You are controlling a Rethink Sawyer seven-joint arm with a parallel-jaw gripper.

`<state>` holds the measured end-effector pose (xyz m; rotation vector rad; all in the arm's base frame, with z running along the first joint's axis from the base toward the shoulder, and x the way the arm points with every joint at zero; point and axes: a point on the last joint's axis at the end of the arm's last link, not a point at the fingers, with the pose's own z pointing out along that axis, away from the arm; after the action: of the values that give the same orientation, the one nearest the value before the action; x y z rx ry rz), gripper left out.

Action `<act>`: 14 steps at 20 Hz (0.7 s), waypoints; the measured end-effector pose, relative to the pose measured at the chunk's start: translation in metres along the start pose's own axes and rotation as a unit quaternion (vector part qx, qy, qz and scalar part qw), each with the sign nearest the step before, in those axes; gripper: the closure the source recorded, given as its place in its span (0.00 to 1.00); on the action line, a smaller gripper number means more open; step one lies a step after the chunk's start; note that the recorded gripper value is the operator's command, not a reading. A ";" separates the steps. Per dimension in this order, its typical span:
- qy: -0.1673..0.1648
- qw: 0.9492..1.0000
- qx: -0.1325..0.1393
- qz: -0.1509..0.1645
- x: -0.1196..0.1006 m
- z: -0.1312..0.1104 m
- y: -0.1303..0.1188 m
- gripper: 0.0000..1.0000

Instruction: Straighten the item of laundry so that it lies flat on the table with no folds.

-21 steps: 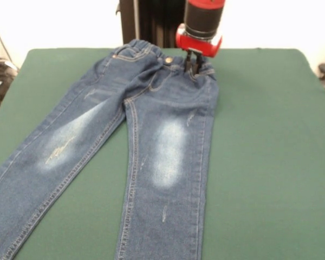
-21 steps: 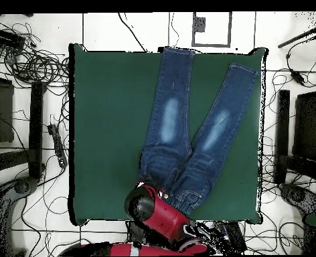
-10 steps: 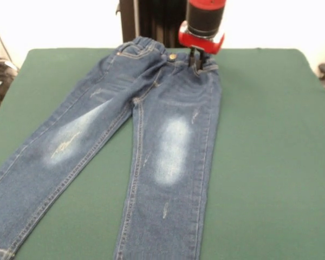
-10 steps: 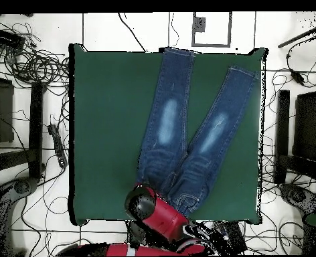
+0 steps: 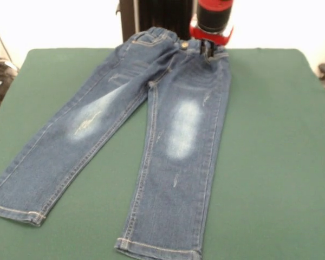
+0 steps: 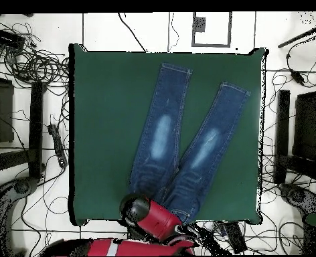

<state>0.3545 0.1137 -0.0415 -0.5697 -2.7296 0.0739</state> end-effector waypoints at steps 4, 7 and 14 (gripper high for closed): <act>0.006 1.000 0.000 0.002 0.003 0.002 -0.002 0.00; 0.008 1.000 0.001 -0.003 0.007 0.002 -0.002 0.00; 0.010 1.000 0.004 -0.022 0.014 0.004 -0.002 0.00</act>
<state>0.3402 0.1170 -0.0408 -0.5052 -2.7189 0.0684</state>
